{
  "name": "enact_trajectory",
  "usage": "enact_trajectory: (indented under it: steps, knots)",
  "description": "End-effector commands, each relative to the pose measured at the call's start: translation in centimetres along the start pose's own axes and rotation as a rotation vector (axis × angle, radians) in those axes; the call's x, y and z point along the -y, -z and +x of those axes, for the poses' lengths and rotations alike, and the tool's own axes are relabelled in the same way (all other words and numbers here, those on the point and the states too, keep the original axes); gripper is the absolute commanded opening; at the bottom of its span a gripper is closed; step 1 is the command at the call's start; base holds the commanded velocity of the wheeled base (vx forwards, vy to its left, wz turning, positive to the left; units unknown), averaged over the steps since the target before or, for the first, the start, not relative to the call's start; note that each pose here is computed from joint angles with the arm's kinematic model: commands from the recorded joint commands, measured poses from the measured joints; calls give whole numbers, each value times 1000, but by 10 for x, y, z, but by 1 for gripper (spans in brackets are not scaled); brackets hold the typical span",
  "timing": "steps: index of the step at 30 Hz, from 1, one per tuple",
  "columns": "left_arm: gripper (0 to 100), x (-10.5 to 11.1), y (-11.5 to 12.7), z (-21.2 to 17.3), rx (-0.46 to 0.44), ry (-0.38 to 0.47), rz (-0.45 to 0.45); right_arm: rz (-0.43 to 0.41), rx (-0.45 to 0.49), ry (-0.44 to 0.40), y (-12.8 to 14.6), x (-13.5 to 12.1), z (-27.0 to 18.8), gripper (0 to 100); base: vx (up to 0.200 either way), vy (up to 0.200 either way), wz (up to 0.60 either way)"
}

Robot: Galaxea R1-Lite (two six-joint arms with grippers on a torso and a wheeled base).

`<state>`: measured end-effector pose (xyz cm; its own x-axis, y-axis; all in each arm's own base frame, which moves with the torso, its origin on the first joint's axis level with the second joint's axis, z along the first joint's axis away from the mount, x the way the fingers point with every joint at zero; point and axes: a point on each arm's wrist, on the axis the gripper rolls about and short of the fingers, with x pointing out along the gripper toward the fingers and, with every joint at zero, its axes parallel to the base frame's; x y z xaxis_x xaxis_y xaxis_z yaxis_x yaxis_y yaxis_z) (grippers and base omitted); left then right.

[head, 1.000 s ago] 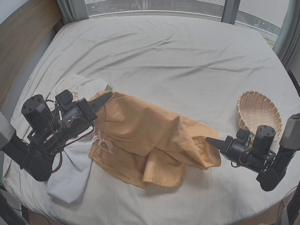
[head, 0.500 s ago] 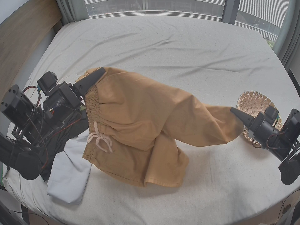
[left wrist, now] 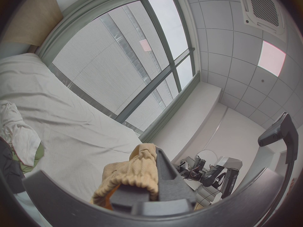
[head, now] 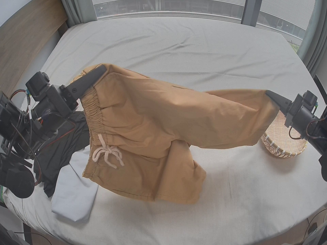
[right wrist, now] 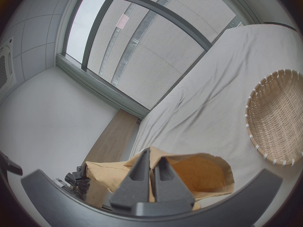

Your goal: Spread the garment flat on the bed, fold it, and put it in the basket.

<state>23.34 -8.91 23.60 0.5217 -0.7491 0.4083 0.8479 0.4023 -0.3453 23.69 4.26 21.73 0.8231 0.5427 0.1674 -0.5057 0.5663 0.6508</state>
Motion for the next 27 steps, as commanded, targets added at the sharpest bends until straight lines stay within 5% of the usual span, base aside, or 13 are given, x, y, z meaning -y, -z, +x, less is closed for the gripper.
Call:
enact_trajectory:
  steps: [1,8,18,27]
  knots:
    - [0,12,-11,-2,18,48,25,-59,92,-58,-33,-30,-12,0,0,0,0]
    - [0,14,-14,-4,11,60,-16,-85,129,-60,-51,-43,-20,0,0,0,0]
    - [0,-6,-5,-17,-18,-38,-52,-123,130,-53,-72,-45,-37,0,0,0,0]
    - [0,-11,0,-18,-25,-61,-66,-66,61,-4,-51,-27,-42,0,0,0,0]
